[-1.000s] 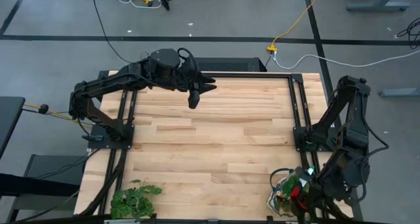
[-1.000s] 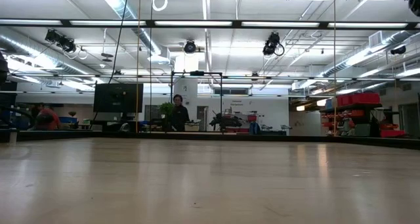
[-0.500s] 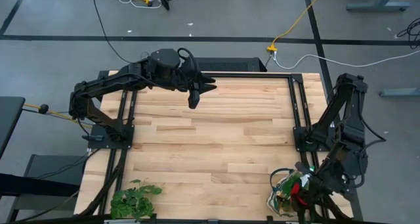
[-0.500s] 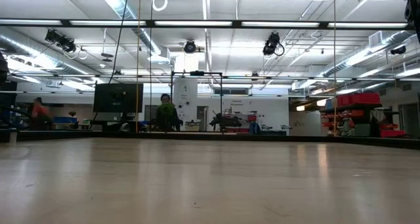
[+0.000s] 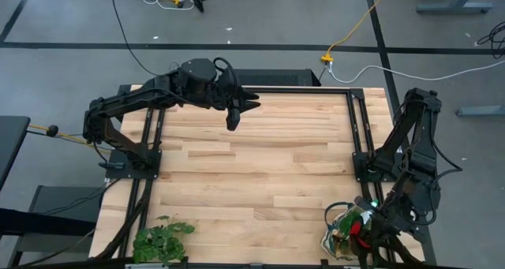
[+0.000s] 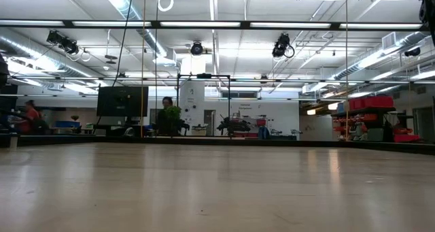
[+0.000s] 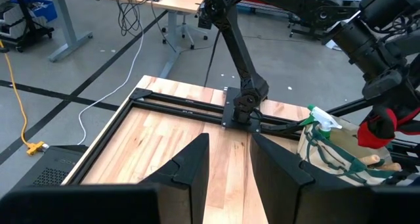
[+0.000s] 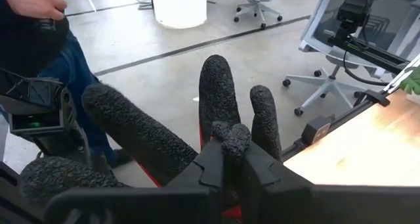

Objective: Pick & Place Garden tools in Gardening bag
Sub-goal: Put the red gloves into the gardening bag, then return to Home Position

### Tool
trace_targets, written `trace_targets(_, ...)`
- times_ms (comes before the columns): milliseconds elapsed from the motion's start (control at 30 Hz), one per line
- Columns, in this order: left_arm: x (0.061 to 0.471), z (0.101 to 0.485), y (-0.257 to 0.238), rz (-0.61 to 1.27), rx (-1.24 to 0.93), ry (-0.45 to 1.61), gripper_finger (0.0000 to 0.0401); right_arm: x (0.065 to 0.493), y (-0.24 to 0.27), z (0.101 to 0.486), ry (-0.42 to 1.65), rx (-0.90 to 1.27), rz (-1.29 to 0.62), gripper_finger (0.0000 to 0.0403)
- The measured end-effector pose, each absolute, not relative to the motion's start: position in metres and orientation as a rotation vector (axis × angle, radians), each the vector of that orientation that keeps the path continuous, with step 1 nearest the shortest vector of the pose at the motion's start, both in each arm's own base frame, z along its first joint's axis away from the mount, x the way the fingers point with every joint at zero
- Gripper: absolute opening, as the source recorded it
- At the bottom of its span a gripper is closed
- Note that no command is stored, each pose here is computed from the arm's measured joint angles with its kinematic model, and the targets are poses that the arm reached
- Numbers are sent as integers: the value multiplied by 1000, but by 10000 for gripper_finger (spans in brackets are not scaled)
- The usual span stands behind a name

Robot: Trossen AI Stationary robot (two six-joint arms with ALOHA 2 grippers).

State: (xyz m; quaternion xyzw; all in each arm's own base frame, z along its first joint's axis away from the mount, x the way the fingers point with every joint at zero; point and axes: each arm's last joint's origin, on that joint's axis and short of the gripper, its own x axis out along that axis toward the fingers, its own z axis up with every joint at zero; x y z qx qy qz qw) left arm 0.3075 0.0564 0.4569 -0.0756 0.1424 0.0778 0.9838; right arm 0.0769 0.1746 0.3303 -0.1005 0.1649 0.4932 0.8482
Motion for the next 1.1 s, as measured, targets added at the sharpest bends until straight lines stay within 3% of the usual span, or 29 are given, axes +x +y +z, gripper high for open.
trace_targets(167, 307, 457, 56, 157, -152, 286, 117, 77, 174, 330, 358, -204, 1041, 48)
trace_targets(667, 307, 457, 56, 157, -152, 286, 117, 76, 175, 331, 361, -184, 1087, 223)
trace_targets(833, 307, 457, 56, 157, -152, 286, 117, 78, 174, 335, 311, -186, 1081, 247)
trace_targets(1100, 307, 457, 56, 156, -152, 286, 117, 100, 160, 344, 236, -133, 936, 247)
